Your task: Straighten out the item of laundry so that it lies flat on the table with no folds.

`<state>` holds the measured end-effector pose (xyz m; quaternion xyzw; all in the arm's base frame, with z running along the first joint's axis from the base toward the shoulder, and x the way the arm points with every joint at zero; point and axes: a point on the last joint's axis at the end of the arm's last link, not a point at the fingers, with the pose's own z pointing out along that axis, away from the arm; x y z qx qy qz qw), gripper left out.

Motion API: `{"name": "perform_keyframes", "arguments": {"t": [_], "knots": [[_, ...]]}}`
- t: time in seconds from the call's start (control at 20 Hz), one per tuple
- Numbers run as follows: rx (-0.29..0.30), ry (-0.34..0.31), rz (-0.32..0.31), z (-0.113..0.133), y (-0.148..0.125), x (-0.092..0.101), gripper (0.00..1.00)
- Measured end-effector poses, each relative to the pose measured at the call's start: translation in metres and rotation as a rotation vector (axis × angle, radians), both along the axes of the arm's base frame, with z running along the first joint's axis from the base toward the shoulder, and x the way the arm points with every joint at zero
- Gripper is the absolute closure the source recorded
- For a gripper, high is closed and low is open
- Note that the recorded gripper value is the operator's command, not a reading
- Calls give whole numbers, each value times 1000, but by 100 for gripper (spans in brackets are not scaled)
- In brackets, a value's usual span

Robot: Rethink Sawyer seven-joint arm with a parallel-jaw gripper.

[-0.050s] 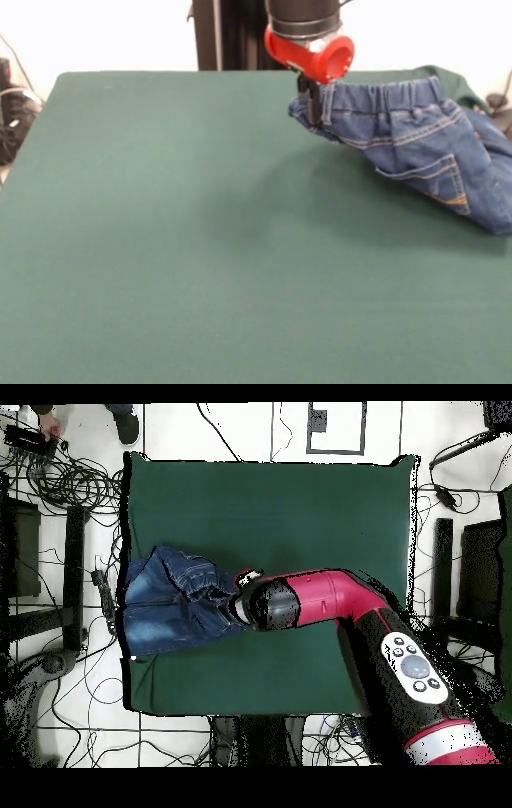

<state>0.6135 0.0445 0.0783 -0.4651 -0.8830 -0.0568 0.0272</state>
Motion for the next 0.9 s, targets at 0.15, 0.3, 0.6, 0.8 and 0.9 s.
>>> {"name": "perform_keyframes", "arguments": {"t": [0.15,0.3,0.6,0.8,0.9], "knots": [[14,13,34,-5,-6,3,100],[22,32,86,-11,-18,6,100],[17,63,161,-18,-42,10,100],[4,66,197,-18,-53,15,100],[-5,57,217,-18,-58,20,100]]}}
